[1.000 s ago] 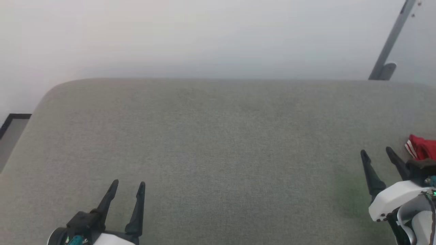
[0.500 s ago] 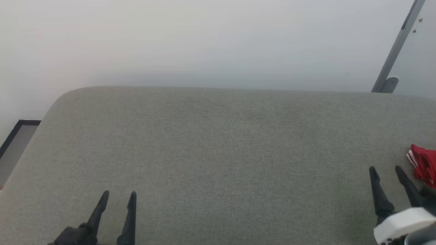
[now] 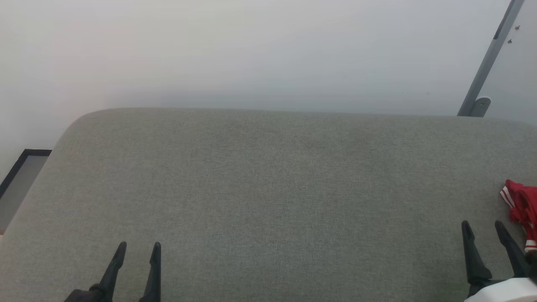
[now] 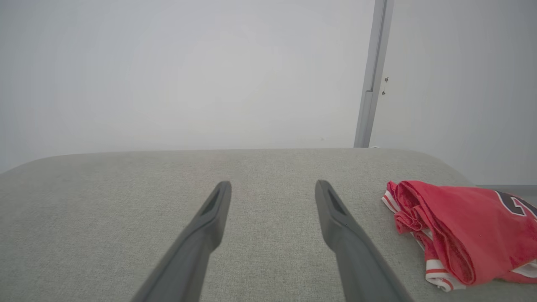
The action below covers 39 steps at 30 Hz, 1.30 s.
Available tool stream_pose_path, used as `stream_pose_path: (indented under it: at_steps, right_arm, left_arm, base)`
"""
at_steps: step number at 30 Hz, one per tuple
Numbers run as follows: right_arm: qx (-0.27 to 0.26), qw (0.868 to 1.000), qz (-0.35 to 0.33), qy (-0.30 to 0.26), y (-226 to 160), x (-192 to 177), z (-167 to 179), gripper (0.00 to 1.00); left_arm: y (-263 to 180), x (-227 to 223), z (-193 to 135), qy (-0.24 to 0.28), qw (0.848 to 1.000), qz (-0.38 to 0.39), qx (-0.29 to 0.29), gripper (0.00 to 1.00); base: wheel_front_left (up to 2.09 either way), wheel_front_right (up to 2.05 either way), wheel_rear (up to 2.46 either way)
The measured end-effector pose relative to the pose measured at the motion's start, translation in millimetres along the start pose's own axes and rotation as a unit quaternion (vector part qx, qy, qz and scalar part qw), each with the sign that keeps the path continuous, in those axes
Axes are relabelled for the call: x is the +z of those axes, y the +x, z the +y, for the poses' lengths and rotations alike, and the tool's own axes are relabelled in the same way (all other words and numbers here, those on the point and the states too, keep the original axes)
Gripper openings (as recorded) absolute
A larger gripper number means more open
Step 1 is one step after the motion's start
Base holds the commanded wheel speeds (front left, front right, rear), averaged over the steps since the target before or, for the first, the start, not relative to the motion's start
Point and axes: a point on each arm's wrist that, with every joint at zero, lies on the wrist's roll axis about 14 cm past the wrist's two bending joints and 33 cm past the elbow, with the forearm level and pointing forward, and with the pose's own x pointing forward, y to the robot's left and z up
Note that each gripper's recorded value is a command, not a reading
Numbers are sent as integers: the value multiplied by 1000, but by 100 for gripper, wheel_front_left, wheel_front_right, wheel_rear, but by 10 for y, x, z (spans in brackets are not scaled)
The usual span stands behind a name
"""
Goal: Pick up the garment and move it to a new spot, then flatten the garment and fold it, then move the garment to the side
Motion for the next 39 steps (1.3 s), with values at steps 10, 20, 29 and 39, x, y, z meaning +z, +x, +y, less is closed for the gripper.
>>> stream_pose_path:
  at_steps: [10, 20, 29, 39]
  right_arm:
    - [1, 1000, 3, 3, 6, -2, 22, 100]
    - [4, 1000, 5, 10, 24, -13, 65, 100]
    - [-11, 998, 51, 42, -98, -307, 80, 0]
    - [-34, 989, 53, 132, -68, -315, 52, 0]
  left_arm:
    - [10, -22, -28, -4, 1000, 3, -1, 100]
    - [-2, -42, -6, -8, 1000, 6, 4, 100]
    - [-75, -264, -3, -34, 998, 43, 15, 0]
    - [14, -305, 22, -126, 990, 51, 35, 0]
  base:
    - [0, 0, 0]
    - [0, 0, 0]
    - [0, 0, 0]
    - [0, 0, 0]
